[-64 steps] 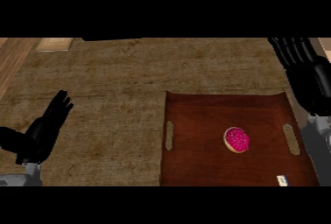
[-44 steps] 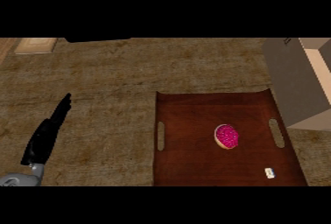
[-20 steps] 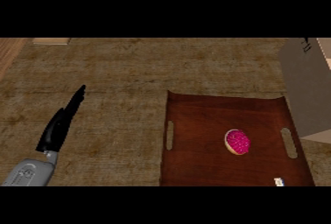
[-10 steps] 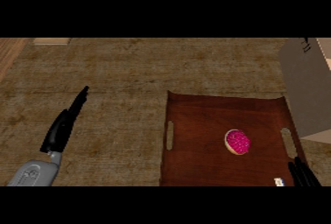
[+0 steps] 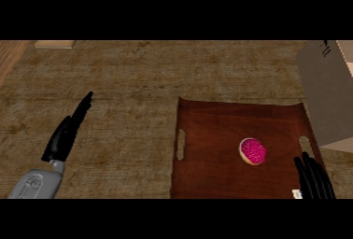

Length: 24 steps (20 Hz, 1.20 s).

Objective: Pick the cupcake from the tray and place it in the cardboard box

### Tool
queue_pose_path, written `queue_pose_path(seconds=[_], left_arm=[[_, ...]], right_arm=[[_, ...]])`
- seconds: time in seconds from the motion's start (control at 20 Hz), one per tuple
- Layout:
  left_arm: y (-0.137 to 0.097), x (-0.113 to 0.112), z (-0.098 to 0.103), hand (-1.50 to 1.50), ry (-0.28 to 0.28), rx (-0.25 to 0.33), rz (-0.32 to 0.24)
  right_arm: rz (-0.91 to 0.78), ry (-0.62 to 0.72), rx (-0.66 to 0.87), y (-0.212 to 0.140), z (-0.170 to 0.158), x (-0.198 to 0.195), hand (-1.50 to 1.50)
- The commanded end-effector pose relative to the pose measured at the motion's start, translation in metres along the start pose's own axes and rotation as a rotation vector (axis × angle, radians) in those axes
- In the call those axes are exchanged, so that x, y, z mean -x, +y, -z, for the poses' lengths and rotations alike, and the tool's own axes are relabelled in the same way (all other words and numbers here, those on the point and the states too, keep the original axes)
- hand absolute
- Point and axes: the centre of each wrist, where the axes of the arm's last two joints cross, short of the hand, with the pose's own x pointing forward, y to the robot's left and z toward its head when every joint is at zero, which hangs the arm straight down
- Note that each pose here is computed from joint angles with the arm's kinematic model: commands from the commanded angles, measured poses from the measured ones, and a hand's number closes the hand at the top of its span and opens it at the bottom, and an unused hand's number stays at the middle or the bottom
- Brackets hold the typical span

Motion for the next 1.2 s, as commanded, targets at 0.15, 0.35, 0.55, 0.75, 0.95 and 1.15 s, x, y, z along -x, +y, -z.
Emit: queue_pose_path(seconds=[0.15, 0.35, 0.55, 0.75, 0.95, 1.15], left_arm=[[-0.007, -0.001, -0.012, 0.0, 0.014, 0.013, -0.004], [-0.018, 0.002, -0.003, 0.0, -0.014, -0.007, -0.006], [-0.019, -0.012, 0.001, 0.0, -0.005, 0.009, -0.004], [-0.011, 0.007, -0.01, 0.0, 0.009, 0.001, 0.001], [0.009, -0.007, -0.015, 0.0, -0.009, 0.006, 0.0], [0.005, 0.008, 0.005, 0.0, 0.006, 0.0, -0.014]], right_arm=[[-0.045, 0.03, -0.064, 0.014, 0.022, -0.002, -1.5], [-0.024, 0.034, -0.081, 0.01, 0.031, -0.006, -1.5], [-0.056, 0.037, -0.059, 0.044, 0.047, -0.007, -1.5], [-0.041, 0.05, -0.067, 0.021, 0.062, 0.019, -1.5], [-0.042, 0.039, -0.093, 0.042, 0.052, 0.004, -1.5], [-0.026, 0.015, -0.126, 0.054, 0.051, -0.003, -1.5]])
